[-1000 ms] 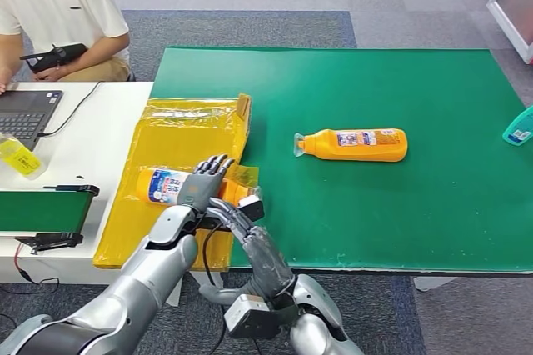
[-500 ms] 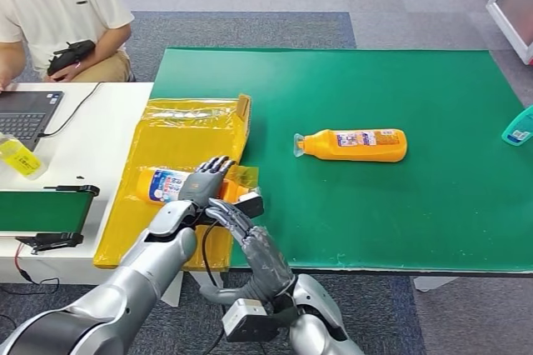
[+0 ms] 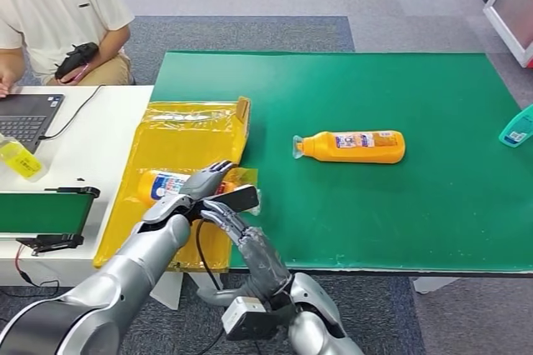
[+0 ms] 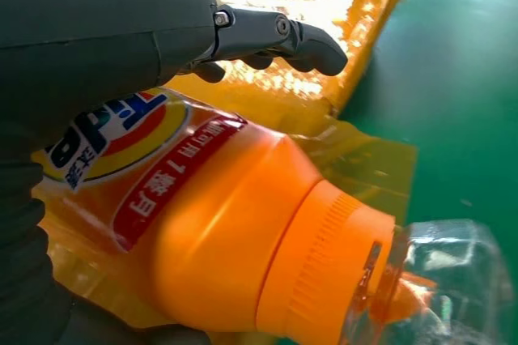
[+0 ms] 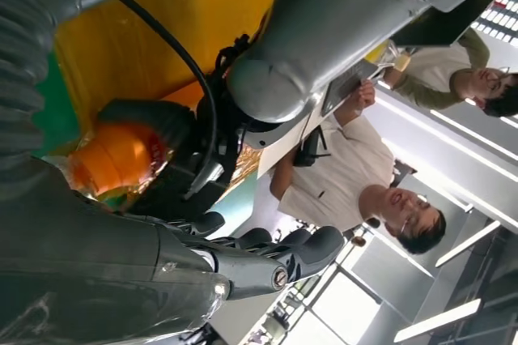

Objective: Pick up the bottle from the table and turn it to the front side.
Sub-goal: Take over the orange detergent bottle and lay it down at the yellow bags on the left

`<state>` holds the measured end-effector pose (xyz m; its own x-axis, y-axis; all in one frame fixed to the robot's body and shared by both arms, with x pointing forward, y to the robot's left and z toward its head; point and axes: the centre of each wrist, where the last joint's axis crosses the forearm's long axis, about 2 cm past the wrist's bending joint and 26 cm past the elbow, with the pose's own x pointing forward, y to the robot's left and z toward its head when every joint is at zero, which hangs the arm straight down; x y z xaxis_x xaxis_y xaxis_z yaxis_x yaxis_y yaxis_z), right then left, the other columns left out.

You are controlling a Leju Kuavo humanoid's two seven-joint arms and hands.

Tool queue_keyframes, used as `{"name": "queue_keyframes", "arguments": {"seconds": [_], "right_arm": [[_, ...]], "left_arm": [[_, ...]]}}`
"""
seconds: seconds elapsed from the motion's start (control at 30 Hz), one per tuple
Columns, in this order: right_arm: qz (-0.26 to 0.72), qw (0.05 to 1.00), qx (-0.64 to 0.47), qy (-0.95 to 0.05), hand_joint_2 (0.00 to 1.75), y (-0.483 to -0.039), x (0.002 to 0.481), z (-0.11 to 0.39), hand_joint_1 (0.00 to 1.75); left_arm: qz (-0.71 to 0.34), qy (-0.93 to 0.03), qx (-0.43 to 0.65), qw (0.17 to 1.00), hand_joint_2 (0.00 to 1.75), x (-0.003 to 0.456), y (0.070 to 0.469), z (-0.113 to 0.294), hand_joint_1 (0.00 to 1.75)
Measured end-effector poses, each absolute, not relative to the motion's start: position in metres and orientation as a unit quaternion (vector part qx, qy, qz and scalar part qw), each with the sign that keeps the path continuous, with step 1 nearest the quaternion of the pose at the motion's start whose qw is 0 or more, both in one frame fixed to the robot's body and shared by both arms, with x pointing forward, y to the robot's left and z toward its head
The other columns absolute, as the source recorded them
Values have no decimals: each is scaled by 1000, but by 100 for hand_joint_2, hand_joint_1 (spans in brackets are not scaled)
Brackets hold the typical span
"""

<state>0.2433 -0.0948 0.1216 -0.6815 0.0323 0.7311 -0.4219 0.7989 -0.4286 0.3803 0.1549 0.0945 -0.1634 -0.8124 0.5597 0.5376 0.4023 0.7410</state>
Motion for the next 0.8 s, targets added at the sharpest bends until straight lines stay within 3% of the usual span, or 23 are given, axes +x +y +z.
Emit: {"name": "queue_keyframes", "arguments": {"seconds": [0.37, 0.8], "right_arm": [[309, 392, 146, -854, 175, -84, 250, 116, 0], [311, 399, 147, -850, 175, -84, 250, 113, 0]], "left_arm": [[-528, -555, 42, 641, 175, 381, 167, 89, 0], [-526, -570, 45, 629, 175, 379, 167, 86, 0]]}}
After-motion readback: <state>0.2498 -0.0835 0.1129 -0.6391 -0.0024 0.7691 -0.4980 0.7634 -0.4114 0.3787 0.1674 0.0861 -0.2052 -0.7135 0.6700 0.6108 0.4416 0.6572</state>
